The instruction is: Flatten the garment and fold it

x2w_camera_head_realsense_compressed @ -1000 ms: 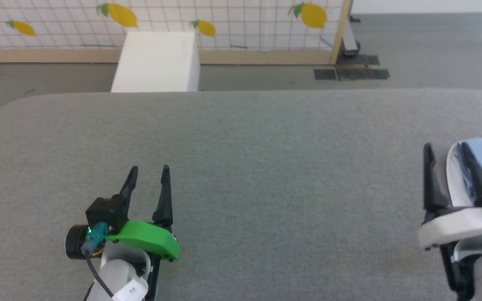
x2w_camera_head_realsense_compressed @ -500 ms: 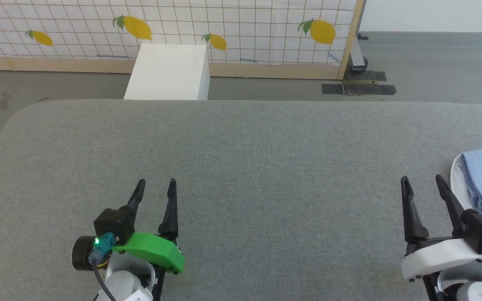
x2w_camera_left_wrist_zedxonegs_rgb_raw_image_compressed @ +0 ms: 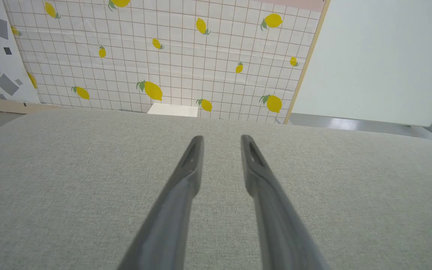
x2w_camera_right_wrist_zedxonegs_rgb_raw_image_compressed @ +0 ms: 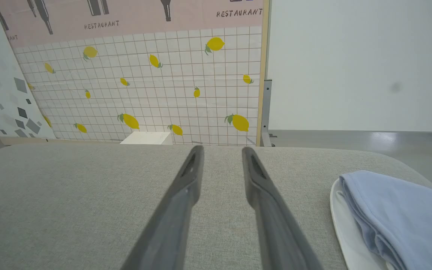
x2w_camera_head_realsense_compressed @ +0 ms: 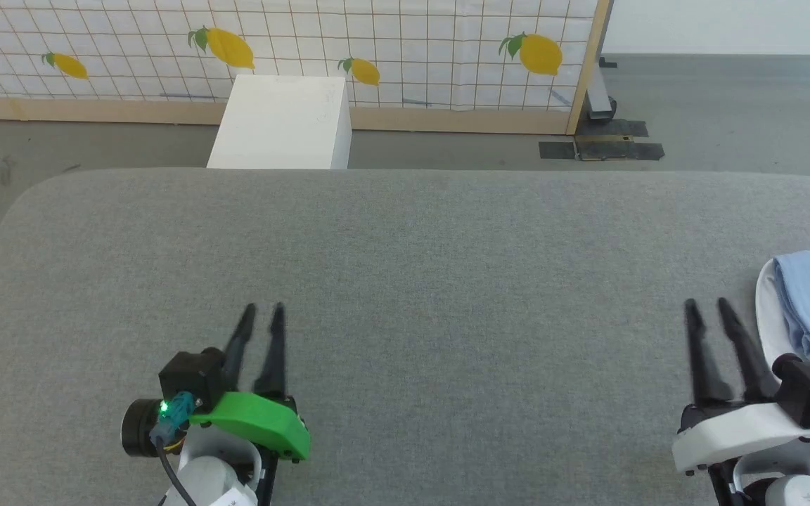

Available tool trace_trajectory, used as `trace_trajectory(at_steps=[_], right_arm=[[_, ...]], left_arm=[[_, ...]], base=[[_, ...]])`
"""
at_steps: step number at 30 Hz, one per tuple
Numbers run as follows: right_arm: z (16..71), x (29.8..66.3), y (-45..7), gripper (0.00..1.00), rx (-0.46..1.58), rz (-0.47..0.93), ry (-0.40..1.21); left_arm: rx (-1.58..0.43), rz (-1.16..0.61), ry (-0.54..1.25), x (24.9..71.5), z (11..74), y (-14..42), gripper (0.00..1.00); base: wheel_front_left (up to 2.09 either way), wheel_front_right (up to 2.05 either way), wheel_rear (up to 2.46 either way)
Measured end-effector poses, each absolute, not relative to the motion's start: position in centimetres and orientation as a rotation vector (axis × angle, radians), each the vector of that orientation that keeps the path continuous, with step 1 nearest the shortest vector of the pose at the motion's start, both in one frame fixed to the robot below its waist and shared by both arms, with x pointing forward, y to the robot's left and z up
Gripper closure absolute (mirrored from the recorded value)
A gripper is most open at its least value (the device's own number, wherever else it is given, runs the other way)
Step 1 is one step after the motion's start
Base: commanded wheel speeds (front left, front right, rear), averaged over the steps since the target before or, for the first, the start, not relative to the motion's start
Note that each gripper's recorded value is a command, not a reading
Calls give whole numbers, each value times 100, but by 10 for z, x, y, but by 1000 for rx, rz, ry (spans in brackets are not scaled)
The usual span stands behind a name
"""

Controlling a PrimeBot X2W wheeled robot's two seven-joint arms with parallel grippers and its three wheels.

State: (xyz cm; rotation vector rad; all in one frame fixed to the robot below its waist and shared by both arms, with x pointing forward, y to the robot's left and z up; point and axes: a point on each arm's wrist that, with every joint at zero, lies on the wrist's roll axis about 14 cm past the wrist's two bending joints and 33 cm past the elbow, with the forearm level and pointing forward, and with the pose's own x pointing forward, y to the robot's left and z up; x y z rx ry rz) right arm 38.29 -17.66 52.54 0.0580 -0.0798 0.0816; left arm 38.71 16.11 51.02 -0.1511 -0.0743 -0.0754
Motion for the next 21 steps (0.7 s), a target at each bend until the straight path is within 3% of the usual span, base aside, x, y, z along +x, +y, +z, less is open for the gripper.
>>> trace_trajectory(at_steps=[21], right_arm=[[525,382,-176,100,53,83,-70]], left_arm=[[-141,-81,-76,389,515,160,100]], base=[[0,0,0]])
